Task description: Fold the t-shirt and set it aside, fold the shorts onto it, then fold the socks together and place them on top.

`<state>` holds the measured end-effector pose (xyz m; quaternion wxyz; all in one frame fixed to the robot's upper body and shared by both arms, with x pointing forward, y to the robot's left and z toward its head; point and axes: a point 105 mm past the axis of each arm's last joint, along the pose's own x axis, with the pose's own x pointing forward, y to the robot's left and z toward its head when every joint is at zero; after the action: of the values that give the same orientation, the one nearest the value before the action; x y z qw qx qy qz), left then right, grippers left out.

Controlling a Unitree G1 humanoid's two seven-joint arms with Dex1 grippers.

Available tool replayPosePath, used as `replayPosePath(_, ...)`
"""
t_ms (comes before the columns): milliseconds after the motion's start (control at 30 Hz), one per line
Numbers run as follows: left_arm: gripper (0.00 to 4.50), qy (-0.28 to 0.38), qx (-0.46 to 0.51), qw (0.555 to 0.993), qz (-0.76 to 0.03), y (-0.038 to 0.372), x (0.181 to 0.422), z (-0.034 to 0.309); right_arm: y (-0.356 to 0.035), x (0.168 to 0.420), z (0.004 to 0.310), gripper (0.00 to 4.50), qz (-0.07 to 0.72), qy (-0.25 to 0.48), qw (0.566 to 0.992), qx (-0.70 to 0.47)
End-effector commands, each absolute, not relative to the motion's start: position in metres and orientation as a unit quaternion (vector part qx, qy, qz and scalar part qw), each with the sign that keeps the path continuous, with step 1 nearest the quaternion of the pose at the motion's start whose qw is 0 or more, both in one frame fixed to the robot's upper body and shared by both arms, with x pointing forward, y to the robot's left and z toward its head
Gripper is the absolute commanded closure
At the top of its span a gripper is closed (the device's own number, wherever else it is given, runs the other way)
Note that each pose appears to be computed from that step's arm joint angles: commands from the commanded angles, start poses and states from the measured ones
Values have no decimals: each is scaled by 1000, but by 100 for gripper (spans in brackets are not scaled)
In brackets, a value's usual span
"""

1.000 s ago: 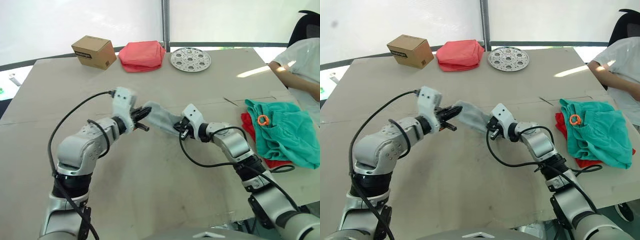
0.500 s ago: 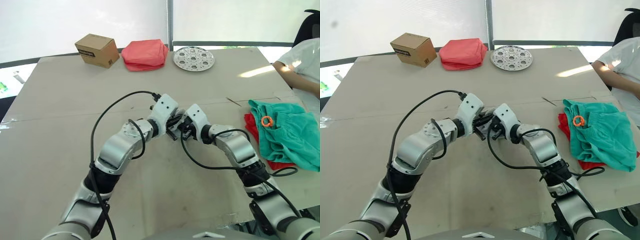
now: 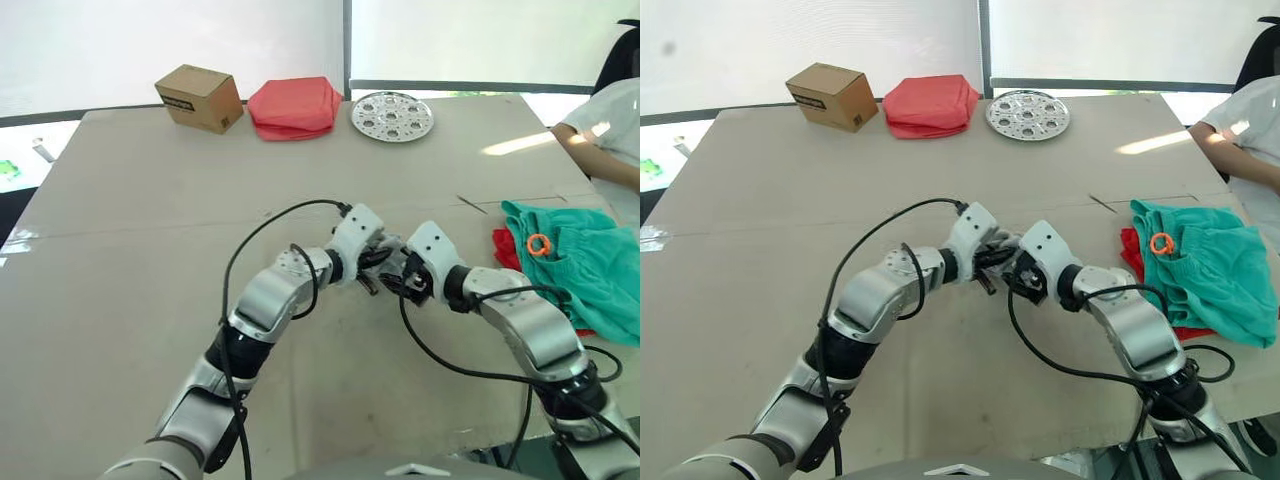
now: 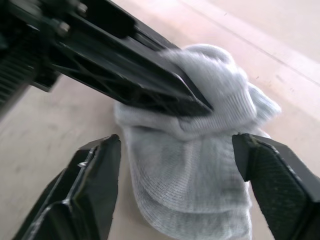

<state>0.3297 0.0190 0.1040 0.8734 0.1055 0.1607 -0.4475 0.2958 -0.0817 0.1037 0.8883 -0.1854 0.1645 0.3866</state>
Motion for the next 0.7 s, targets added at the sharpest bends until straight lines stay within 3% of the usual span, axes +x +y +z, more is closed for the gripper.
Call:
replayPosePath(33, 450, 175, 114, 854, -477, 8, 329, 86, -95, 277, 120, 99, 382, 146, 894, -184)
replayPosePath(67, 450, 181, 118, 846, -487, 7, 328, 81, -99, 273, 120, 99, 377, 148, 896, -183)
replayPosePath(100, 369, 180, 116, 842, -495, 6, 327, 81, -102, 269, 120, 95, 373, 149, 898, -180)
replayPosePath(200, 250, 167, 111, 837, -510, 6, 327, 84, -110, 262, 121, 95, 362, 149, 903, -176)
replayPosePath(367, 18, 136, -12, 805, -578, 25, 309, 122, -126, 255, 126, 95, 330, 144, 923, -135)
replayPosePath(533, 18, 124, -122, 766, -619, 54, 291, 159, -129, 257, 136, 95, 331, 125, 931, -89)
replayPosePath(667, 18, 116, -169, 777, -595, 71, 295, 174, -125, 269, 150, 95, 339, 105, 932, -68)
replayPosePath(700, 13, 112, -169, 782, -589, 77, 295, 176, -122, 273, 155, 71, 344, 102, 931, -64)
